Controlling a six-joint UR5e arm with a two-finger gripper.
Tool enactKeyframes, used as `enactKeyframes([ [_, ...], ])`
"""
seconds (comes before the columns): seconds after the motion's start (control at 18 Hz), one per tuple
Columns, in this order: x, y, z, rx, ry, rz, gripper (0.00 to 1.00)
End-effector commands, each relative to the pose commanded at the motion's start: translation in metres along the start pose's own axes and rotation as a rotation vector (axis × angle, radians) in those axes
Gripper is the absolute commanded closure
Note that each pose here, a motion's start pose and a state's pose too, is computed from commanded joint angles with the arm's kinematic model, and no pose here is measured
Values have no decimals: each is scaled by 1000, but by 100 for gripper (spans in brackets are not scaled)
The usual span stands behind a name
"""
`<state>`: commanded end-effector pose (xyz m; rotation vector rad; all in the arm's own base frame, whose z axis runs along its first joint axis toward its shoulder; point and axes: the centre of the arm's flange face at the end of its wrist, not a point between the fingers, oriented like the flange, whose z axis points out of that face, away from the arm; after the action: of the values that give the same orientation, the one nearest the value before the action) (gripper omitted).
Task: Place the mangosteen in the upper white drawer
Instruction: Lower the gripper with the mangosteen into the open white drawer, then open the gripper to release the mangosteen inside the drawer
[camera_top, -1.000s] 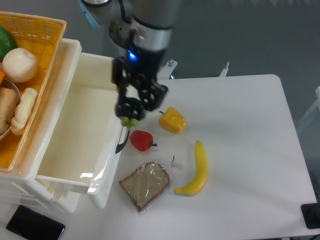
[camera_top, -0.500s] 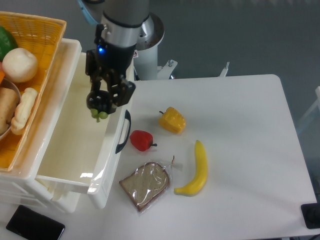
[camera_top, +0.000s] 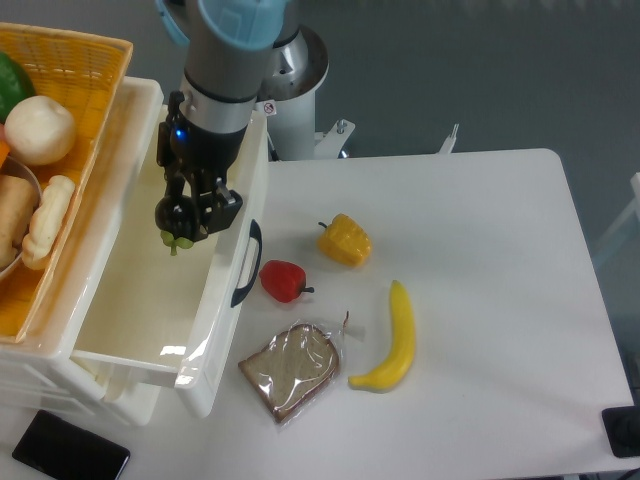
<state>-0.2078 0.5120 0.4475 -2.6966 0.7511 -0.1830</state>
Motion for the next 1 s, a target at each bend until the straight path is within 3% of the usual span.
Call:
enactKeyframes([
  [0.28, 6, -8, 6, -34, -3, 32, 24],
  [0.39, 8, -12, 6, -36, -4, 33, 0],
  [0.83, 13, -26, -12, -27, -30, 40, 0],
  [1.0, 19, -28, -28, -17, -49, -132, 0],
])
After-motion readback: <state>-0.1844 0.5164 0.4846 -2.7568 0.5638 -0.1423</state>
